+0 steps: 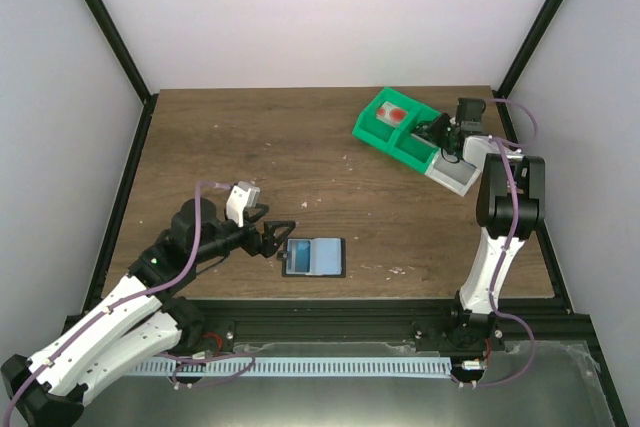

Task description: Take the credit cards out of the card holder

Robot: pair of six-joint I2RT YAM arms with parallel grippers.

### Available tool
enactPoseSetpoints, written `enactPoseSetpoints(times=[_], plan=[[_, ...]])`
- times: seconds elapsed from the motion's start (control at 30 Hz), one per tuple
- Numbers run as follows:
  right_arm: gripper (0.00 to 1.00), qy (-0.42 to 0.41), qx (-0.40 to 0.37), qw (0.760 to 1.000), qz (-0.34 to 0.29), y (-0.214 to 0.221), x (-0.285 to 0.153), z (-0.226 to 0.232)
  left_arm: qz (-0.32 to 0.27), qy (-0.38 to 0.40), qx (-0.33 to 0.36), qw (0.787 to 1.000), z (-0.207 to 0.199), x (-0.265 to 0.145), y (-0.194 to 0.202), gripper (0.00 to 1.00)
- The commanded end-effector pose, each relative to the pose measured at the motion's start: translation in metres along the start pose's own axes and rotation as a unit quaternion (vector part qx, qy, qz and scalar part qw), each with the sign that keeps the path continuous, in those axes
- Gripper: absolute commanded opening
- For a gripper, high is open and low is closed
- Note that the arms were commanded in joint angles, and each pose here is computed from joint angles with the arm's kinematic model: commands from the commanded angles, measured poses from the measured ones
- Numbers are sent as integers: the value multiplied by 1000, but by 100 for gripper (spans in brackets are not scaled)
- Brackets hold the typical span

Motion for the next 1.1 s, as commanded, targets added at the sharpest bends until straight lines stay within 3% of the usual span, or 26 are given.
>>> enactPoseSetpoints(times=[0.0, 0.1, 0.37, 0.57, 0.8, 0.93, 1.07], plan=[[6, 0, 1, 999, -46, -27, -14, 4, -3, -4, 6, 1000, 2, -1, 1, 100], [15, 11, 6, 998, -54, -32, -18, 5, -1, -5, 5, 1000, 3, 0, 1, 100], [22, 30, 9, 998, -58, -49, -23, 10, 14, -16, 3, 1000, 5, 7, 2, 100], [31, 23, 17, 999, -46, -52, -30, 16, -9, -39, -16, 999, 13, 8, 4, 100], [35, -43, 16, 999, -13, -49, -61, 38, 25, -53, -44, 997, 17, 17, 8, 90], [35, -78, 9, 997, 13, -35, -89, 51, 64, -63, -71, 993, 22, 31, 14, 80], [35, -109, -20, 992, 52, 6, -112, 65, 99, -63, -116, 986, 33, 48, 30, 50]])
Point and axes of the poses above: each gripper's point midway between its finger pads, its own x axis out along the fingers, its own z axis along the line the jaws close on, y = z × x, the point moved 9 cm from there along -x, back along the fingers, and after that the axes turned 10 degrees about -x, right-handed, at the moved point
